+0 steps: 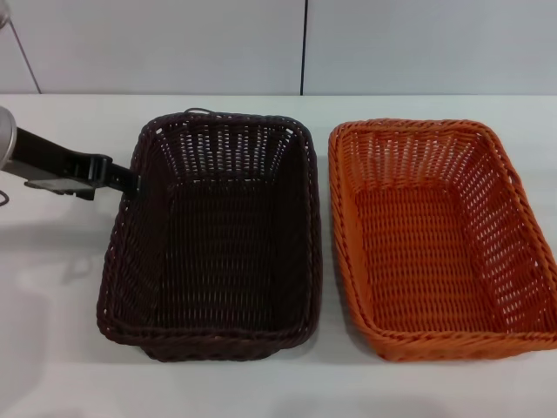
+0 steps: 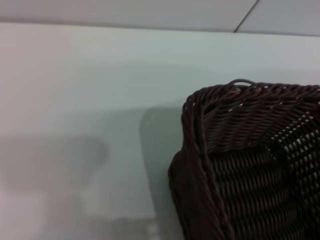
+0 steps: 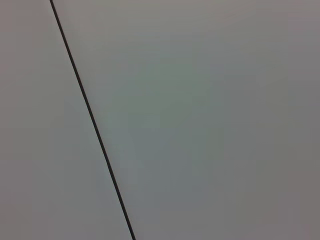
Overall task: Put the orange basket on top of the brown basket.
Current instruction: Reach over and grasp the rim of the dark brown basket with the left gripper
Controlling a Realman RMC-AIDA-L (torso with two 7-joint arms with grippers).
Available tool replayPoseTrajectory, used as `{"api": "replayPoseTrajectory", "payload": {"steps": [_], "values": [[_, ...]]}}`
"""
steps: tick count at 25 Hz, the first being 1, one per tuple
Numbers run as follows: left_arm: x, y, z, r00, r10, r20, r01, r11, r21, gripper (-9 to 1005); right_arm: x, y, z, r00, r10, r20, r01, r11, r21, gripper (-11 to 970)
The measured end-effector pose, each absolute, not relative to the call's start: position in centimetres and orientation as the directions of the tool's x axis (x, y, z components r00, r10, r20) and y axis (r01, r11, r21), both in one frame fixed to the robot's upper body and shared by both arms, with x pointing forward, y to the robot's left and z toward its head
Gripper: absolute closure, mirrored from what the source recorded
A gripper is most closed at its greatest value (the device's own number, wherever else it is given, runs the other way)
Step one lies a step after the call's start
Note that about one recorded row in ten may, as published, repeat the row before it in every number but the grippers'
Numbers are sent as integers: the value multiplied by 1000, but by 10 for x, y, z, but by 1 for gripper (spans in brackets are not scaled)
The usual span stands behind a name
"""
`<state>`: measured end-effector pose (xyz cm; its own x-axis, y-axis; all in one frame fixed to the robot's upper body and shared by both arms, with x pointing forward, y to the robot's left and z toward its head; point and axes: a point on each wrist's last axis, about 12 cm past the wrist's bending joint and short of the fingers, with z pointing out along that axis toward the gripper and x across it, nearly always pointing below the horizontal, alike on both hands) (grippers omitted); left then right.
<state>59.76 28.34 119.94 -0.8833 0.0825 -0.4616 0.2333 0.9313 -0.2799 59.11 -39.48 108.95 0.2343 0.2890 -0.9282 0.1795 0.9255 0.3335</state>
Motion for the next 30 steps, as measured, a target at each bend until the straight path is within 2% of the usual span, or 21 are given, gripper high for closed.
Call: {"api": "replayPoseTrajectory", "payload": {"steps": [16,22,30], "values": [[599,282,1178,-901,69,-428,214,930,-300,189,590,-395,1088,230,286,-930,180,927,329,279],[606,265,1162,-913,101,-395,234,923,-305,190,590,-396,1089,231,287,-929,182,926,331,279],[607,265,1165,-913,95,-398,232,921,-312,220,588,-400,1088,233,284,-930,191,924,330,278]]}}
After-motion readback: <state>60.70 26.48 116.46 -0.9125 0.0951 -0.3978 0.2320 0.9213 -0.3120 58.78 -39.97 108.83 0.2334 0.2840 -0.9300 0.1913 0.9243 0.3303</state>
